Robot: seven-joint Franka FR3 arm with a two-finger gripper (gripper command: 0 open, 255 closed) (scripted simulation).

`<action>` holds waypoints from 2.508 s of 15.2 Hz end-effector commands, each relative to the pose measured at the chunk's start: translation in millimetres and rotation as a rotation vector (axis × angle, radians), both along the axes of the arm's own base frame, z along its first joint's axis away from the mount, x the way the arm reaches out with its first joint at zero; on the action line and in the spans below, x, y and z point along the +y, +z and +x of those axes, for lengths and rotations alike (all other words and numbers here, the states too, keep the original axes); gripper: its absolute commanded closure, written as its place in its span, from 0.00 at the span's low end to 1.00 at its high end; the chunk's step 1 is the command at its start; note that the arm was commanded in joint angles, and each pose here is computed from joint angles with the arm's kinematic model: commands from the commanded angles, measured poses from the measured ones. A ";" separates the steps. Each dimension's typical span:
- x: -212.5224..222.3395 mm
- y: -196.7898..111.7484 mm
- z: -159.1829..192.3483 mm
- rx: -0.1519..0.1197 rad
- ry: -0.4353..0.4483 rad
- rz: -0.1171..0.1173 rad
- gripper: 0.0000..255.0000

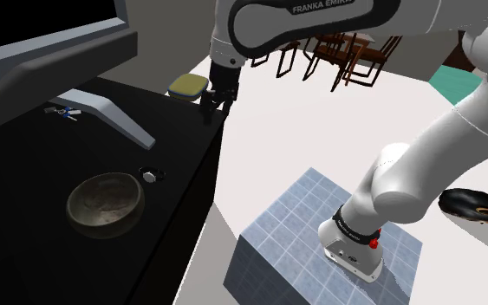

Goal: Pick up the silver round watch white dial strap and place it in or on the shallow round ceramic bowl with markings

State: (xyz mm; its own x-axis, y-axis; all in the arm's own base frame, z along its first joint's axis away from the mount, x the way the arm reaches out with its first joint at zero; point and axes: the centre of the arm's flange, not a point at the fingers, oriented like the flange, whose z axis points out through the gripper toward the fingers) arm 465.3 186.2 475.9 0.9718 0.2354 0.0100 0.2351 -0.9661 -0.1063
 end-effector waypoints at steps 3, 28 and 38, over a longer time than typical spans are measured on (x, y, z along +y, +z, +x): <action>40.3 -22.3 20.3 0.011 0.074 0.022 0.00; 184.5 -131.1 53.8 0.044 0.301 0.087 0.00; 186.9 -131.8 52.8 0.044 0.301 0.087 1.00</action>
